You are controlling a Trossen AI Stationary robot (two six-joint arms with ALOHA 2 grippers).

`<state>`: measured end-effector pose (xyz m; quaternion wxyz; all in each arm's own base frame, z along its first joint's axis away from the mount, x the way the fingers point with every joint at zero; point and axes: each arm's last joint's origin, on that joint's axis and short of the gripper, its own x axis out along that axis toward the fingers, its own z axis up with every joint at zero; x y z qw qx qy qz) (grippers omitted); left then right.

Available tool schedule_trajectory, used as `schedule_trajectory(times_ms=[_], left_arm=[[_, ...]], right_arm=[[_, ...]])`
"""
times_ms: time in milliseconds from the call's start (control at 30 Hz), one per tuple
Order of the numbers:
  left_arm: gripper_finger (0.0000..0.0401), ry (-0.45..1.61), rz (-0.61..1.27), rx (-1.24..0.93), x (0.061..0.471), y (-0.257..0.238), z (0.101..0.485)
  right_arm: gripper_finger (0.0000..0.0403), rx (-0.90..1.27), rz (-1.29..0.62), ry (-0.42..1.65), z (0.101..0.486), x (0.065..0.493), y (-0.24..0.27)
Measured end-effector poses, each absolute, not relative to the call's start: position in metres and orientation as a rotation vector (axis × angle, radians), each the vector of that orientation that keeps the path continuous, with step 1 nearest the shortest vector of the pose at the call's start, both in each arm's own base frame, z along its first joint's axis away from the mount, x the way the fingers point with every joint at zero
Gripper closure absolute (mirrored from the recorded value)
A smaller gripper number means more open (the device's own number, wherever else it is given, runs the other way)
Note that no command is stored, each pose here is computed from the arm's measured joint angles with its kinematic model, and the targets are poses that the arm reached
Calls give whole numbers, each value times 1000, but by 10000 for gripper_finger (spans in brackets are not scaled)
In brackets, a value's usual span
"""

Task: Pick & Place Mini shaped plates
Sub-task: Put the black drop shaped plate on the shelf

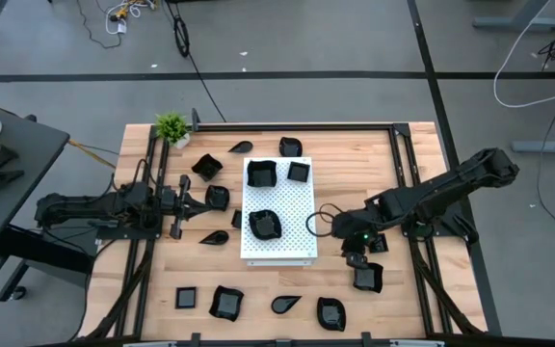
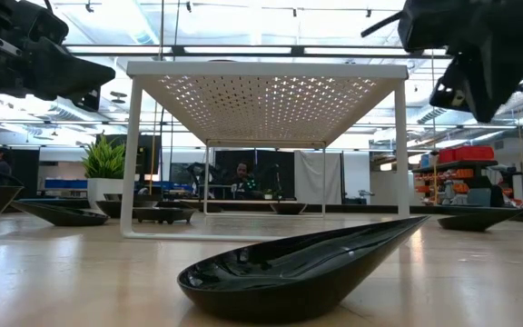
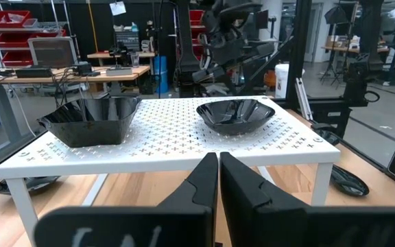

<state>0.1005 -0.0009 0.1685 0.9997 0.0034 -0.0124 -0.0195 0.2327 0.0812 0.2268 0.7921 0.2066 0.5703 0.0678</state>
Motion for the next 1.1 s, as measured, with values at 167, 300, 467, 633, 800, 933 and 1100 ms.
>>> schedule_trajectory(times_ms=[167, 300, 467, 633, 800, 933, 1100], left_arm=[[380, -25, -39, 7, 100, -1, 169], [380, -25, -39, 7, 100, -1, 169], [380, -25, -39, 7, 100, -1, 169], [380, -25, -39, 6, 100, -1, 169], [380, -25, -39, 7, 100, -1, 168], [380, -25, -39, 7, 100, -1, 168], [380, -25, -39, 6, 100, -1, 169]], right_arm=[[293, 455, 157, 1187, 229, 236, 81], [293, 457, 160, 1178, 230, 237, 81], [293, 458, 140, 1204, 240, 231, 77], [293, 447, 89, 1265, 260, 225, 67], [293, 447, 56, 1252, 272, 221, 49], [293, 443, 32, 1235, 273, 221, 34], [293, 412, 24, 1248, 272, 220, 23]])
